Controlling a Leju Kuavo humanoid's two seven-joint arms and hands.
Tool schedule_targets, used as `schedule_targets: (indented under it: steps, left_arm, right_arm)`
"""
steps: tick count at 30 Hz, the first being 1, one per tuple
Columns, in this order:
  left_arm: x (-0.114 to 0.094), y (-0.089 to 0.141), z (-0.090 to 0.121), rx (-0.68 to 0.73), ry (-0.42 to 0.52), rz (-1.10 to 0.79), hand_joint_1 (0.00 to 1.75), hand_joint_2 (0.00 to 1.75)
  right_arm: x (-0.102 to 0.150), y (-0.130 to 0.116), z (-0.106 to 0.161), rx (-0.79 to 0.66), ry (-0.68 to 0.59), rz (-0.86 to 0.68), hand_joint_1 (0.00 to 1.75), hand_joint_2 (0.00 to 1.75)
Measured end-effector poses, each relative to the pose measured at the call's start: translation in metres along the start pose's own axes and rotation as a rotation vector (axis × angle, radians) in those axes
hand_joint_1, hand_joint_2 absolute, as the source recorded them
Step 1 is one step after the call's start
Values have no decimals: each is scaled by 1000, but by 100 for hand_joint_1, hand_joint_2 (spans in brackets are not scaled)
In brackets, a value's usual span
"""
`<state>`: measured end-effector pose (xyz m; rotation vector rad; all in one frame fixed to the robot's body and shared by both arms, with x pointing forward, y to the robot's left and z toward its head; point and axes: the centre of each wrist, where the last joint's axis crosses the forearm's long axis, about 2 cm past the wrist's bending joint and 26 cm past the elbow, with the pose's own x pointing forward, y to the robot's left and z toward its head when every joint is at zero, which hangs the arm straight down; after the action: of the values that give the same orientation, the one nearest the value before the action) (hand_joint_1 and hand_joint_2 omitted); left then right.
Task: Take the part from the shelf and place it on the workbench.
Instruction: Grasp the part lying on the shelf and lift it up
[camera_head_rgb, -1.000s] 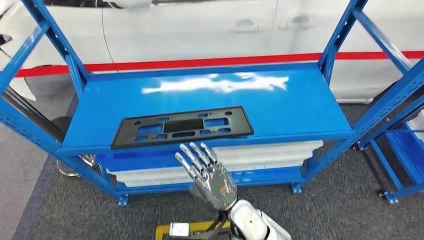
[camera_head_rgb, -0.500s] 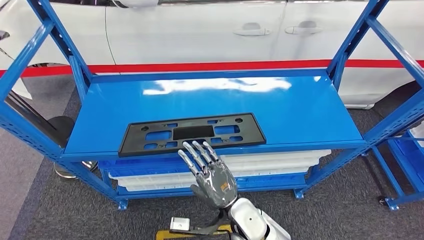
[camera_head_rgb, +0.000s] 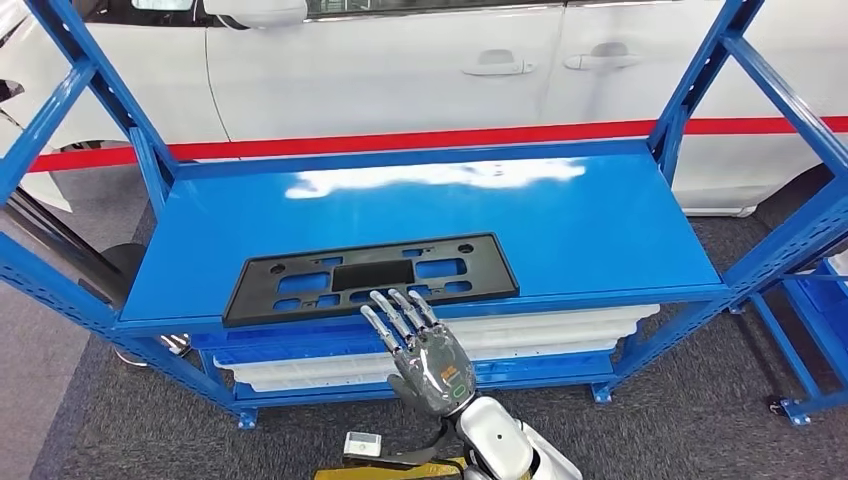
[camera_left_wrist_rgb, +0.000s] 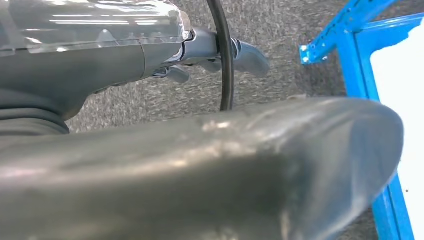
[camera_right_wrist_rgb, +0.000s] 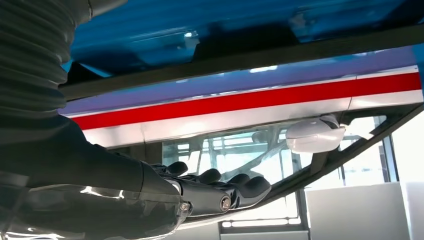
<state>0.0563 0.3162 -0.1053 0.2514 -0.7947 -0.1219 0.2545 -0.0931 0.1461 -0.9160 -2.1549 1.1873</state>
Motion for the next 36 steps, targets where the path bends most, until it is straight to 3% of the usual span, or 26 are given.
schedule_targets:
  steps: [17, 36]
  left_arm:
    - [11, -2, -9, -40, -22, -6, 0, 0]
    - [11, -6, -8, -49, -13, 4, 0, 0]
  right_arm:
    - [-10, 17, -20, 72, 70, -3, 0, 175]
    - [-15, 27, -22, 91, 112, -35, 0, 175]
